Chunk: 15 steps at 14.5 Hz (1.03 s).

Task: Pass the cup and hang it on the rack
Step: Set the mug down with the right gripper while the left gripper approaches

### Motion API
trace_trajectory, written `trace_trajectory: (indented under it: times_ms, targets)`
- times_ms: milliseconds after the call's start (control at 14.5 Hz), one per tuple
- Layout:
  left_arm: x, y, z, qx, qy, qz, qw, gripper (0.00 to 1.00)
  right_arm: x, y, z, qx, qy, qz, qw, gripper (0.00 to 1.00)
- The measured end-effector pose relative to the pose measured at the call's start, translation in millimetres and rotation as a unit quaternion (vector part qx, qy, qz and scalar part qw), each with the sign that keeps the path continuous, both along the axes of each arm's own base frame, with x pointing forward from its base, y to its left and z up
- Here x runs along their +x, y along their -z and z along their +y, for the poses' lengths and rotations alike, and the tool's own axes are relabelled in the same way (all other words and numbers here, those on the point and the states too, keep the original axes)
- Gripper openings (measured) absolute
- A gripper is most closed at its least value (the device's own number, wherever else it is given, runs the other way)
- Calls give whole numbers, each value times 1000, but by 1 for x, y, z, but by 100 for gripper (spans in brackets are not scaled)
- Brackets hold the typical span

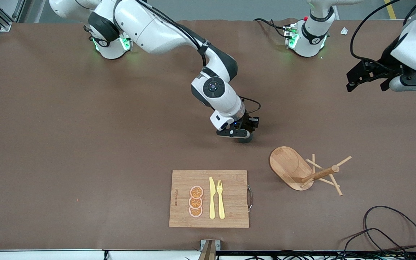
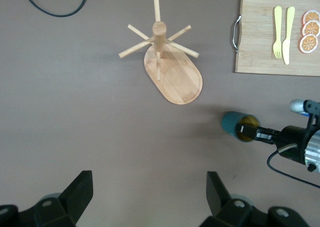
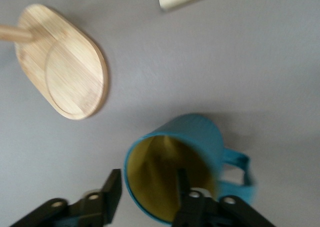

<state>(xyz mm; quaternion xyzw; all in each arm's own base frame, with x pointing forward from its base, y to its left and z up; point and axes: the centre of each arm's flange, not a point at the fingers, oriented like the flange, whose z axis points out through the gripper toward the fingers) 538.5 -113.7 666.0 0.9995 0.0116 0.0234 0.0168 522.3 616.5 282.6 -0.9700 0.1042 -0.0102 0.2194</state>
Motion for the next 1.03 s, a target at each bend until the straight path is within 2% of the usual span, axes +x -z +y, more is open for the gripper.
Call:
trace_trajectory:
  times_ms: [138,275,550,688,825,1031]
  targets:
    - [1,2,-1,0,0,2,1000,100,23,-32,-19,-3,15,-13,1000,79]
    - [4,9,-5,0,0,8,1000,100,62,-70,-62,-11,41,-19,999,99]
    - [1,25,-53,28,-20,15,999,100,154,-142,-226,-97,16,-40,994,100]
    - [-3,36,-84,37,-27,20,999,100,184,-170,-317,-122,-3,-37,992,100]
    - [-5,51,-112,51,-37,24,998,100,198,-193,-389,-140,8,-34,990,100]
    - [-9,78,-154,75,-44,29,996,100,199,-213,-476,-176,32,-33,983,100]
